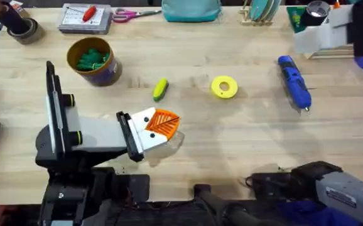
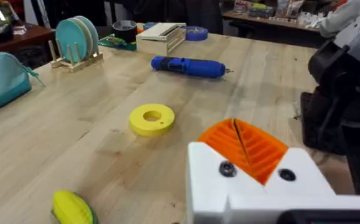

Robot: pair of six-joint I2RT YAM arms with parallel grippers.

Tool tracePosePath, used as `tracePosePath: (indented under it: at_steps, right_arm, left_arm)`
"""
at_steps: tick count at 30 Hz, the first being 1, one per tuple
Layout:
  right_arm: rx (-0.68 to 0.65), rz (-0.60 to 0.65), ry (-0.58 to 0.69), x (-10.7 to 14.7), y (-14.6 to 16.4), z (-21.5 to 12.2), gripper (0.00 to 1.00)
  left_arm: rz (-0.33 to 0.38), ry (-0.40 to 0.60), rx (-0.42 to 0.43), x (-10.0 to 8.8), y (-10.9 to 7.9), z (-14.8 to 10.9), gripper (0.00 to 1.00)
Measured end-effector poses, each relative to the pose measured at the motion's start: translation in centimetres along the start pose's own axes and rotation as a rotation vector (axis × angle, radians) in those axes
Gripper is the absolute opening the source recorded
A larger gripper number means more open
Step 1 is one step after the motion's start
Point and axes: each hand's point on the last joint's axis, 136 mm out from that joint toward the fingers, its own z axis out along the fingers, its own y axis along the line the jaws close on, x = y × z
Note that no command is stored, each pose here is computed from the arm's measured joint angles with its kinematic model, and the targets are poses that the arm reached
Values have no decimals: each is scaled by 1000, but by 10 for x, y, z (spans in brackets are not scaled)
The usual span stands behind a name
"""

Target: Pick up the gripper from the table and insert it into the empty holder that is missing its gripper. Then pick up a screw, insert it into the mounting hole, and use the screwdriver to tighten it. Finally, clean up the table by picking up the vegetable and placing it into the bucket.

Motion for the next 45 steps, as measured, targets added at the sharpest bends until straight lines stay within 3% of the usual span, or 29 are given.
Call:
tracePosePath:
  at_steps: [13, 24, 36, 45]
  right_arm:
    - [55, 43, 72, 3, -10, 18, 997]
    - [81, 283, 226, 29, -65, 45, 995]
    - [-59, 251, 343, 43, -66, 96, 997]
    - [-53, 191, 307, 54, -71, 143, 997]
  left_arm:
    - [0, 0, 0, 0, 0, 0, 8]
    - [0, 0, 0, 0, 0, 0, 8]
    - [0, 0, 0, 0, 0, 0, 8]
    - [0, 0, 0, 0, 0, 0, 8]
